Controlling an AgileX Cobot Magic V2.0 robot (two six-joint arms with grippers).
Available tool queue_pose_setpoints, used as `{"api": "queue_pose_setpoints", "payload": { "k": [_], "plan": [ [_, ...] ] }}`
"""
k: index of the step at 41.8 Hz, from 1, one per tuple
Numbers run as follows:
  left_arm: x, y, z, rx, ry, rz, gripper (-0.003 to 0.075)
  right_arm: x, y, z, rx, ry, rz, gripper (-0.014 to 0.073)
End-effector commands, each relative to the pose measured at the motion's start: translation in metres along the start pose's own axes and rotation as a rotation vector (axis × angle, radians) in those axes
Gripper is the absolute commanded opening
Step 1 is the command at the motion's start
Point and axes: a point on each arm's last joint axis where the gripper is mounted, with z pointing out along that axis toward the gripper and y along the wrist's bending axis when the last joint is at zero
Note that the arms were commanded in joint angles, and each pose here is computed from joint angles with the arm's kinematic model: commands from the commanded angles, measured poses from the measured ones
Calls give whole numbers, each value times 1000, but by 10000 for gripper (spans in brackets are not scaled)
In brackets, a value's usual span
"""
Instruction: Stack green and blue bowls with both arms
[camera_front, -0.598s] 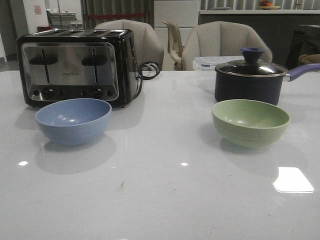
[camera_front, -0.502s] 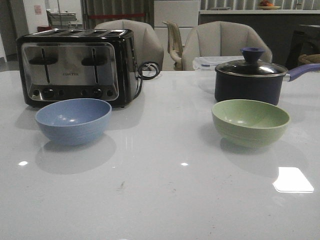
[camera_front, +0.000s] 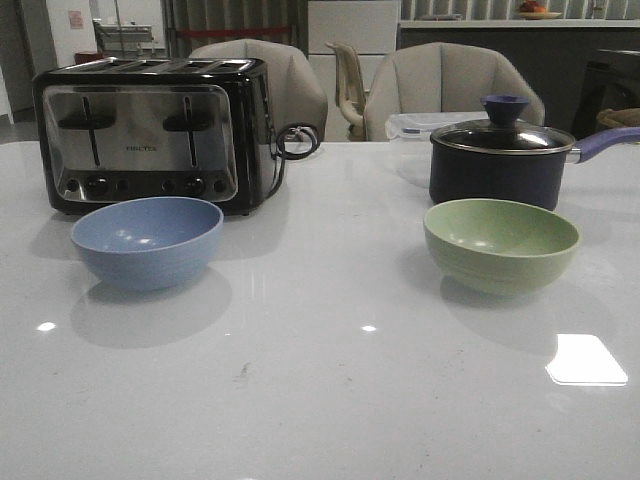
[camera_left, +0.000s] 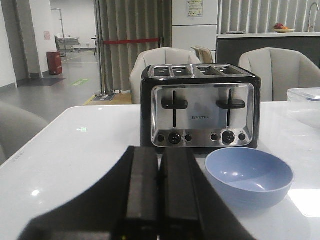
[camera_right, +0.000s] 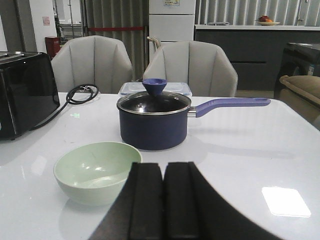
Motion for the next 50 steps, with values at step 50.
{"api": "queue_pose_setpoints", "payload": {
  "k": [50],
  "plan": [
    [-152, 2, 61, -24, 373, -30, 99, -134, 5, 84, 28, 440, -33, 36]
  ]
}}
